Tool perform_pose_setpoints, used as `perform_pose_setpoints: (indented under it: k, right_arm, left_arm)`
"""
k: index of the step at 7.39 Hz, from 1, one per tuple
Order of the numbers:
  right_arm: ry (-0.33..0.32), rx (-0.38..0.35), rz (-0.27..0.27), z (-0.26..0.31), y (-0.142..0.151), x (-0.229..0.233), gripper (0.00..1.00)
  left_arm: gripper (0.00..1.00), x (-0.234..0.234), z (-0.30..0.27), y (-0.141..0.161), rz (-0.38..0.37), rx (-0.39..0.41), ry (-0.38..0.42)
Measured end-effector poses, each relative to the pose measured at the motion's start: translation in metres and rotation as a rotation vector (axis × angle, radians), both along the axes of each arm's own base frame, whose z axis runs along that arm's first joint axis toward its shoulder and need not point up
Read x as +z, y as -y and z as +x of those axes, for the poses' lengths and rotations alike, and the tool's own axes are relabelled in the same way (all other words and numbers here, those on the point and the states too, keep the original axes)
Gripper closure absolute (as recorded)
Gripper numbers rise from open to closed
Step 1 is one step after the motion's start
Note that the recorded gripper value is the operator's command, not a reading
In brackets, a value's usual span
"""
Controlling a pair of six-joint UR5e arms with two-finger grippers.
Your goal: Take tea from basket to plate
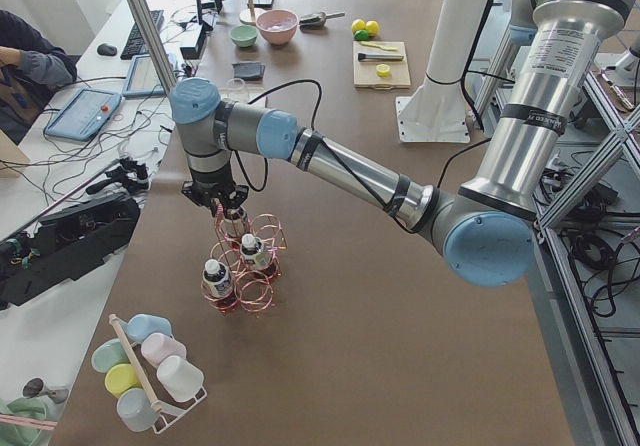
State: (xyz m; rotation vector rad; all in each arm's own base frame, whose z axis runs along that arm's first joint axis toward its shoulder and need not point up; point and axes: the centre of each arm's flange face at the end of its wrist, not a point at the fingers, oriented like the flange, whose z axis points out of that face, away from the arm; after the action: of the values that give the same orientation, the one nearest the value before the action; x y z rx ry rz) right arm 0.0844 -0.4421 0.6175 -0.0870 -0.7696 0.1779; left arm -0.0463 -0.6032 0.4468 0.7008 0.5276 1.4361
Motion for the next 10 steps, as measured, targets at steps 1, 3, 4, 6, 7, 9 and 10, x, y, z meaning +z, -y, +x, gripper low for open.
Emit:
perform_pose_setpoints:
  k: [1, 3, 4, 6, 7, 9, 10]
  right_arm:
    - [0.001, 0.001, 0.002, 0.000, 0.000, -0.001, 0.00]
    - [0.005, 0.003, 0.020, 0.001, 0.000, -0.010, 0.00]
    - [0.006, 0.003, 0.027, 0.001, 0.001, -0.013, 0.00]
    - [0.006, 0.004, 0.032, 0.001, 0.001, -0.017, 0.00]
    - [0.006, 0.004, 0.035, 0.001, 0.001, -0.018, 0.00]
    - [0.007, 0.007, 0.027, 0.002, 0.000, -0.015, 0.00]
    - [0.006, 0.007, 0.026, 0.002, -0.001, -0.014, 0.00]
  left_arm:
    - [1.00, -0.009, 0.000, 0.004, 0.002, -0.001, 0.000]
    - [1.00, -0.027, 0.005, 0.012, -0.003, -0.009, -0.004]
    - [1.00, -0.039, 0.013, 0.017, -0.013, -0.015, -0.007]
    - [1.00, -0.078, 0.045, 0.030, -0.036, -0.023, -0.019]
    - [1.00, -0.106, 0.071, 0.030, -0.041, -0.029, -0.031]
    - [1.00, -0.162, 0.135, 0.008, -0.041, -0.035, -0.058]
    - [1.00, -0.189, 0.166, -0.007, -0.048, -0.042, -0.078]
